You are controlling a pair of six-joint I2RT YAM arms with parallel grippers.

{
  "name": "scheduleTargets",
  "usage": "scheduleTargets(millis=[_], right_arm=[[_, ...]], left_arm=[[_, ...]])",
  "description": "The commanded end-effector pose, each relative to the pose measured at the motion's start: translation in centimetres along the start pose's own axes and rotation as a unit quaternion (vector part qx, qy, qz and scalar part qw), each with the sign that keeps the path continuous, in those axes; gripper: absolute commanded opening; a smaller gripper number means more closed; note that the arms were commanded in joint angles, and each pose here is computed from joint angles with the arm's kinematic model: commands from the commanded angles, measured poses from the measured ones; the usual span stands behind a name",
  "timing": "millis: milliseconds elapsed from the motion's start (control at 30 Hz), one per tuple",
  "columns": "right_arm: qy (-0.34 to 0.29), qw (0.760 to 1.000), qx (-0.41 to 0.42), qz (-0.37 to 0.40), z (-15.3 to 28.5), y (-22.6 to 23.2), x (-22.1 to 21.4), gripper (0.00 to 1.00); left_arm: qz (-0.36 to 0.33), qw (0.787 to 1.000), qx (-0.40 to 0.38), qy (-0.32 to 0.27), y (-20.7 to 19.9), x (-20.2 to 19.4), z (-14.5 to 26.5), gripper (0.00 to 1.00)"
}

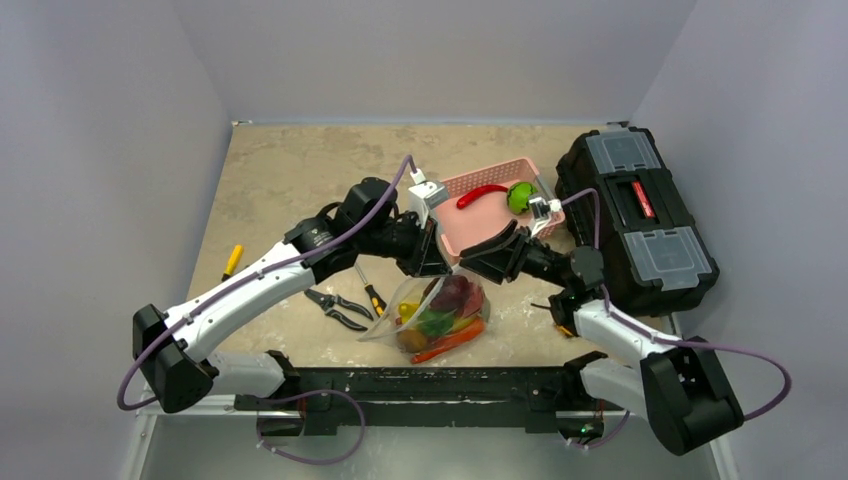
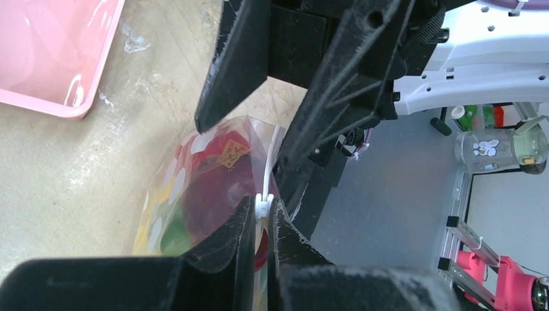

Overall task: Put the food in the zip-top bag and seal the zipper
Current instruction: Zip the zipper food storage bag at the center of the board.

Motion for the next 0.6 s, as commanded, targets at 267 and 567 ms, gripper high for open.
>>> scheduleTargets(millis=[267,567], right_arm=[[0.037,0.995,0.089,0.038,-1.0,3.1,-0.8,0.28],[0.019,0.997,0.074,0.031,-1.6,2.4,-0.8,0.0]], left_arm=[[-0.015,0.999,-0.017,-0.038,-0.6,2.7,0.1,0.0],[-0.012,0.999,-0.017,-0.038,-0.6,2.7,0.1,0.0]])
Point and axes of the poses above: each gripper's point midway between its finger pads, its own z axis back along the fingers, its own y axis along the line the jaws close on, x = y × z, the point moved 5 cm from there along z, back along the fingers, and after that the axes turned 15 degrees about -z, right-handed, at the moved point
